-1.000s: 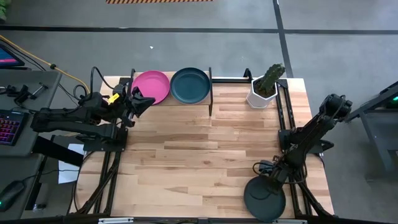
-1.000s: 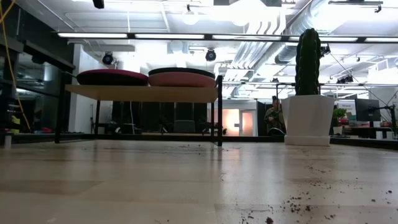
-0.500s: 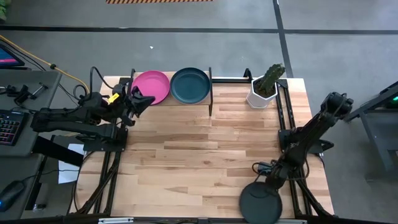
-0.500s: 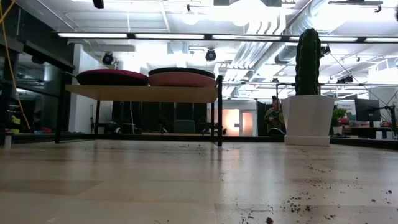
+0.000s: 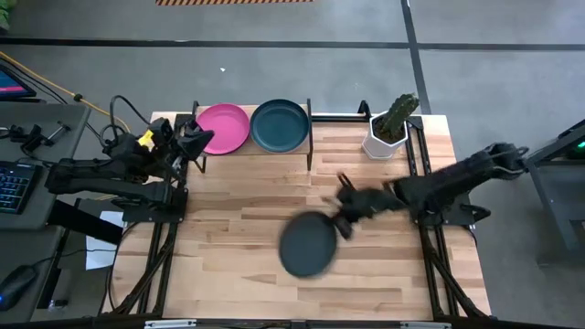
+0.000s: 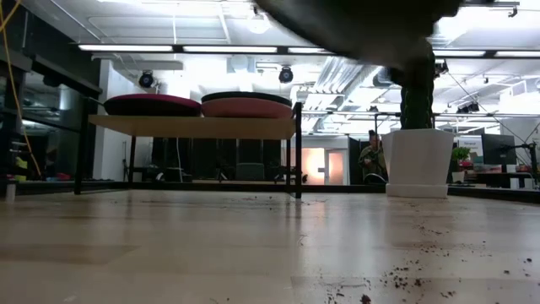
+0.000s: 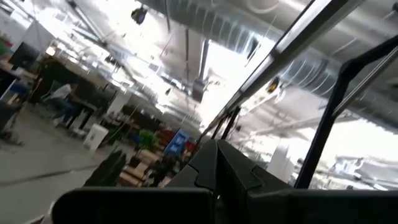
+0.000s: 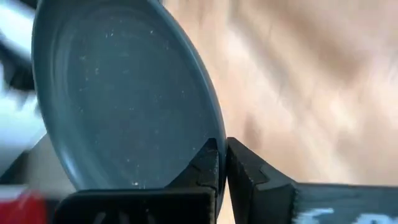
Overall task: Place and stack plates onto a shelf
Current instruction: Stack the black plate on the top of the pink plate on the shelf, then return to Home Position
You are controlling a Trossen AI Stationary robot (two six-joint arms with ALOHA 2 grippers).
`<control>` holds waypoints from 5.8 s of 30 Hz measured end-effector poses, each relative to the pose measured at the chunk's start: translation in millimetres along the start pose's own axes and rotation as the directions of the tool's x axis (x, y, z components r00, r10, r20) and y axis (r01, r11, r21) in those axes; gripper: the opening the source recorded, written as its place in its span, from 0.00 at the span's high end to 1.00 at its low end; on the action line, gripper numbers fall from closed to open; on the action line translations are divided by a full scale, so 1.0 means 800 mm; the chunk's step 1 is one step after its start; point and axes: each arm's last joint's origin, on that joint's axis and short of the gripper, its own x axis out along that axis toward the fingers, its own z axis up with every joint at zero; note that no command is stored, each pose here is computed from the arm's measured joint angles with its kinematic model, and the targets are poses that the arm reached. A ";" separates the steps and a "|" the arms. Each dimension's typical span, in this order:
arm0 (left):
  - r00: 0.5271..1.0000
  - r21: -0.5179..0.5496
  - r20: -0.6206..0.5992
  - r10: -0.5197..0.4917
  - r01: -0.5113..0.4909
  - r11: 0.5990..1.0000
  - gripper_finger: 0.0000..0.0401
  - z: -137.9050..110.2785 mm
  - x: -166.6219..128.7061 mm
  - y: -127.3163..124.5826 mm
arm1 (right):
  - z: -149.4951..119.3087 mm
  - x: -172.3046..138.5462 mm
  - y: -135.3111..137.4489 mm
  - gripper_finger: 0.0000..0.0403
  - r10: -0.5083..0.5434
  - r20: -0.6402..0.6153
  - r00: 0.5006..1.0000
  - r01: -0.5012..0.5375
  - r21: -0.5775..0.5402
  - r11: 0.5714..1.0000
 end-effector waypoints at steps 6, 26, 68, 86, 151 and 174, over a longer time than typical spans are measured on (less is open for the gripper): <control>0.994 -0.020 0.102 -0.047 0.049 0.999 1.00 0.012 -0.001 -0.006 | 0.144 0.014 -0.009 1.00 -0.098 0.233 0.968 0.099 0.007 0.995; 0.982 -0.032 0.171 -0.077 0.083 0.996 1.00 0.020 -0.001 -0.009 | 0.424 0.074 -0.087 1.00 -0.258 0.328 0.909 0.170 0.272 0.947; 0.983 -0.032 0.169 -0.076 0.083 0.996 1.00 0.020 -0.001 -0.009 | 0.423 0.115 -0.113 0.52 -0.042 0.285 0.958 -0.052 0.314 0.948; 0.990 -0.024 0.125 -0.061 0.065 0.998 1.00 0.015 0.000 -0.007 | 0.337 0.002 -0.049 0.52 -0.497 -0.180 0.849 0.449 -0.253 0.857; 0.908 0.171 -0.416 0.039 0.036 0.985 1.00 -0.105 0.027 -0.008 | 0.089 -0.103 0.024 0.84 0.217 0.393 0.894 -0.009 -0.467 0.884; 0.918 0.192 -0.389 0.082 -0.007 0.981 1.00 -0.058 0.010 0.022 | 0.086 -0.114 0.025 1.00 0.262 0.358 0.896 -0.058 -0.492 0.869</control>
